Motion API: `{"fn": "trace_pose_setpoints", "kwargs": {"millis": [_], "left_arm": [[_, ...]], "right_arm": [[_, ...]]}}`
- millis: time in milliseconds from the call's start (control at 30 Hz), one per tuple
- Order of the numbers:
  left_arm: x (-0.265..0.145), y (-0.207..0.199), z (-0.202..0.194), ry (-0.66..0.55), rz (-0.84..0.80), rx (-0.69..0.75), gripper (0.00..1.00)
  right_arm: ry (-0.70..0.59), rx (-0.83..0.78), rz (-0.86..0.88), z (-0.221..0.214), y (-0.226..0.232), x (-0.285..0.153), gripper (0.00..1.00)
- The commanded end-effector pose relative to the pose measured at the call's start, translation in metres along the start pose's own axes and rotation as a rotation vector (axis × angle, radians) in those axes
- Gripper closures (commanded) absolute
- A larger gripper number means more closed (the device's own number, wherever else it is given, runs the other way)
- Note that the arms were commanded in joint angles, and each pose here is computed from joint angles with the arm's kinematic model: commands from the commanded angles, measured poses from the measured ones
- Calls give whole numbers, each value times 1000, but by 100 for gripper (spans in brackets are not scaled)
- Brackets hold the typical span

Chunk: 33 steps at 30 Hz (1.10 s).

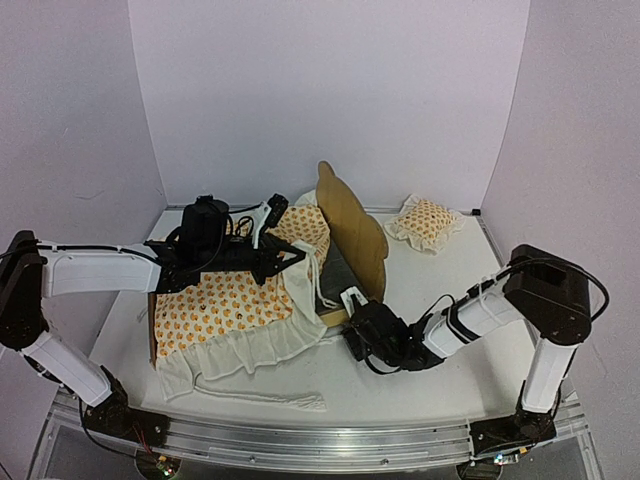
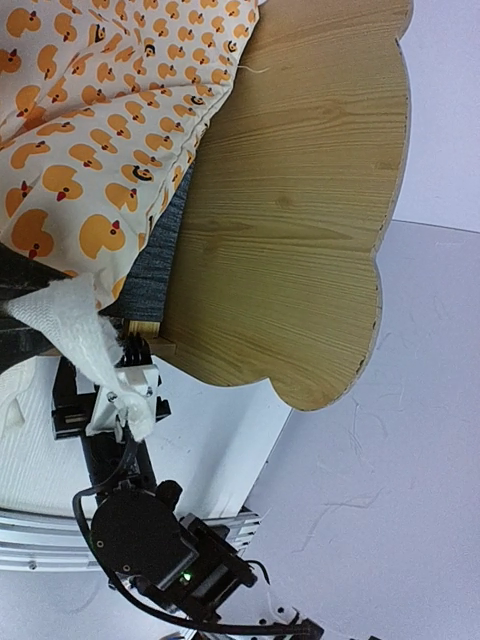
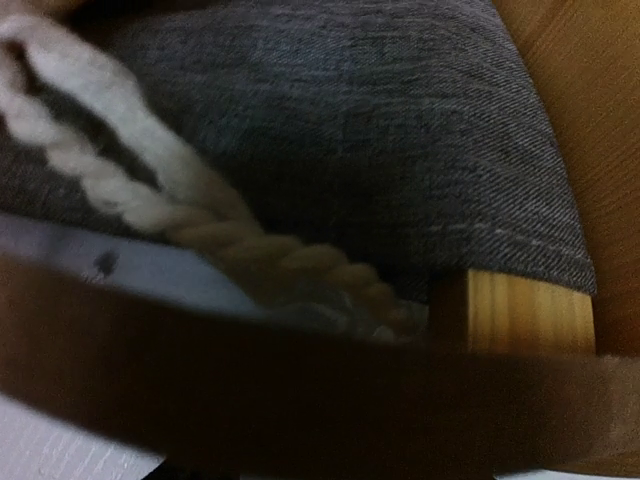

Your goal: Set up the pet bed

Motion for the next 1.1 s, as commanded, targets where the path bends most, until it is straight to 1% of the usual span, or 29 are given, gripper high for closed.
{"fn": "trace_pose_setpoints", "kwargs": {"millis": [0, 67, 133, 167, 267, 300, 400, 433, 533, 667, 767, 800, 900, 933, 1000, 1033, 1067], "left_arm": [[-2, -5, 31, -98, -18, 41, 100], [-2, -4, 30, -96, -19, 40, 100], [-1, -4, 28, -92, -19, 37, 100], [-1, -4, 28, -91, -19, 35, 100], [-2, -3, 27, -91, -13, 30, 100], [-2, -3, 27, -93, -11, 30, 100], [-2, -4, 31, -99, -12, 27, 100], [-1, -5, 32, -99, -25, 25, 100], [9, -9, 35, -85, -91, 19, 100], [28, -9, 30, -60, -103, 6, 100], [40, -11, 29, -48, -115, 0, 100], [44, -12, 28, -42, -120, 0, 100], [50, -10, 26, -31, -121, -6, 100], [52, -10, 25, -25, -124, -10, 98], [57, -10, 22, -5, -114, -18, 92], [59, -9, 21, 1, -103, -24, 88], [59, -8, 19, 5, -84, -31, 81]], "right_arm": [[-226, 127, -113, 35, -7, 5, 44], [-237, 135, -144, 34, -8, 11, 41], [-244, 129, -155, 34, -6, 17, 41], [-246, 125, -167, 36, -5, 20, 42], [-251, 105, -226, 33, -8, 26, 52], [-259, 88, -232, 33, -7, 27, 59], [-249, 53, -200, 24, -7, 24, 91], [-237, 52, -164, 18, -6, 21, 100], [-161, 93, -78, -5, -10, 2, 100], [62, 101, 25, -40, -13, -23, 100], [238, 69, 107, -55, -11, -41, 100], [286, 64, 133, -61, -11, -48, 100], [369, 81, 142, -75, -18, -66, 100], [397, 82, 151, -79, -19, -72, 100], [443, 85, 184, -82, -21, -84, 100], [447, 94, 195, -80, -23, -91, 100], [456, 101, 196, -80, -25, -96, 100]]}}
Point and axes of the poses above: each gripper's point midway between its finger pads, its own x axis out along the fingers, its own y axis along the line the jaws close on, z = x × y, the point moved 6 cm from there along -x, back along the fingers, and after that the axes turned 5 degrees about -x, right-handed, at the moved point
